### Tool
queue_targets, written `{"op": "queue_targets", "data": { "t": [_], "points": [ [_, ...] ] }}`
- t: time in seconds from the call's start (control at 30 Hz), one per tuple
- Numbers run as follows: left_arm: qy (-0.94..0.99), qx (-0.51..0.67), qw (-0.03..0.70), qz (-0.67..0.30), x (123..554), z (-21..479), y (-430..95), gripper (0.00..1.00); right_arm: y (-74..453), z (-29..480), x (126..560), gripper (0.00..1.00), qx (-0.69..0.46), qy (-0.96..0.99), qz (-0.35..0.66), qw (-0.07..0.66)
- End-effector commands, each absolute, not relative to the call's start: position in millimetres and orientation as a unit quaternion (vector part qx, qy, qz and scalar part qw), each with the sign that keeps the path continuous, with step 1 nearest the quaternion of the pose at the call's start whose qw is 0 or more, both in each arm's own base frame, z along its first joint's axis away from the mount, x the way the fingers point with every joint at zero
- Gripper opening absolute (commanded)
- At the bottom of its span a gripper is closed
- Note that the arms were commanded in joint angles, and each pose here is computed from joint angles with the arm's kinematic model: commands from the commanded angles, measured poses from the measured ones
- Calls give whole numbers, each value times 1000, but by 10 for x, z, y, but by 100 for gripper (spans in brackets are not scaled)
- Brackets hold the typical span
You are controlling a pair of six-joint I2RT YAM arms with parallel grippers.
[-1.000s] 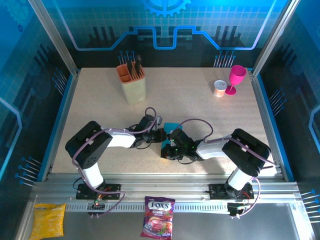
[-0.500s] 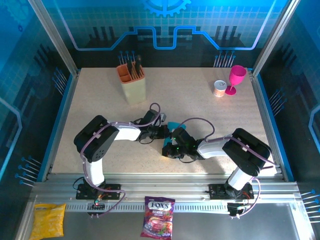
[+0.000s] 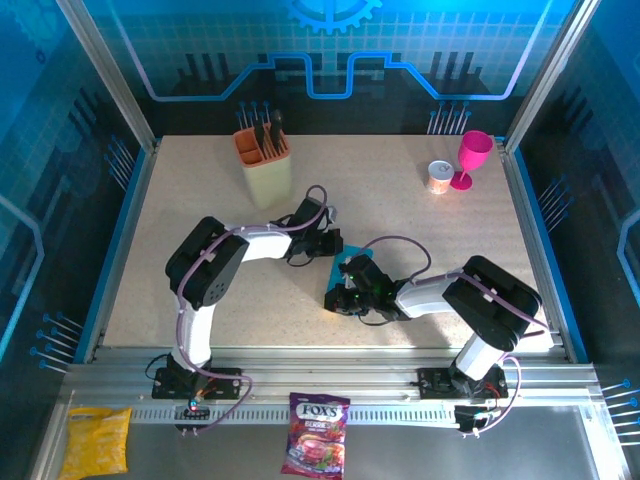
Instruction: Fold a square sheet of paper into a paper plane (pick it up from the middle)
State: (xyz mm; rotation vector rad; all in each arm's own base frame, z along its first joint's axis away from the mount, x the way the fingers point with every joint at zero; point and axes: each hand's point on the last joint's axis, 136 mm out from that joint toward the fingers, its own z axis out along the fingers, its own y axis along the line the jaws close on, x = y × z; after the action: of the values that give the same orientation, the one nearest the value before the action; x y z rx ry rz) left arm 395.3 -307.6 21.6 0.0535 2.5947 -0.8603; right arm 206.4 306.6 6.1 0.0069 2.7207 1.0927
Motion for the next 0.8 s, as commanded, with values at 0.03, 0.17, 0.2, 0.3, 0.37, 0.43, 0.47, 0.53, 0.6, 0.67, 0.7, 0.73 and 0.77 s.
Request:
{"op": "queue_targets", "data": {
  "t": [0.03, 0.17, 0.2, 0.3, 0.37, 0.43, 0.47, 0.53, 0.6, 0.67, 0.7, 0.73, 0.77],
  "points": [
    [936, 26, 211, -282, 4153, 179, -3032, 0, 2378, -699, 1434, 0, 25, 976, 218, -9],
    [936, 26, 216, -276, 4266, 211, -3013, 0, 2380, -673, 1433, 0, 16, 975, 221, -6],
    [936, 25, 218, -275, 4284, 237, -3001, 0, 2379, -663, 1430, 0, 10, 975, 222, -7],
    [932, 23, 230, -280, 4299, 379, -2954, 0, 2364, -611, 1427, 0, -16, 974, 227, -6],
    [928, 25, 239, -283, 4267, 499, -2931, 0, 2342, -550, 1414, 0, -50, 971, 233, -7],
    [924, 23, 245, -292, 4207, 601, -2908, 0, 2291, -492, 1387, 0, -80, 968, 236, -13],
    [923, 19, 246, -297, 4165, 632, -2895, 0, 2261, -470, 1370, 0, -90, 967, 238, -17],
    [919, 12, 245, -310, 4079, 690, -2881, 0, 2203, -431, 1349, 0, -100, 963, 247, -24],
    [915, 6, 241, -323, 3987, 711, -2881, 0, 2159, -411, 1357, 0, -99, 963, 250, -26],
    [911, 1, 238, -337, 3880, 718, -2899, 0, 2151, -396, 1365, 0, -98, 962, 253, -27],
    [910, 1, 236, -341, 3827, 715, -2915, 0, 2148, -398, 1368, 0, -98, 962, 253, -27],
    [908, 3, 234, -348, 3772, 715, -2949, 0, 2152, -401, 1373, 0, -96, 962, 253, -27],
    [907, 5, 230, -352, 3720, 707, -2985, 0, 2153, -407, 1372, 0, -94, 962, 253, -28]
  ]
}}
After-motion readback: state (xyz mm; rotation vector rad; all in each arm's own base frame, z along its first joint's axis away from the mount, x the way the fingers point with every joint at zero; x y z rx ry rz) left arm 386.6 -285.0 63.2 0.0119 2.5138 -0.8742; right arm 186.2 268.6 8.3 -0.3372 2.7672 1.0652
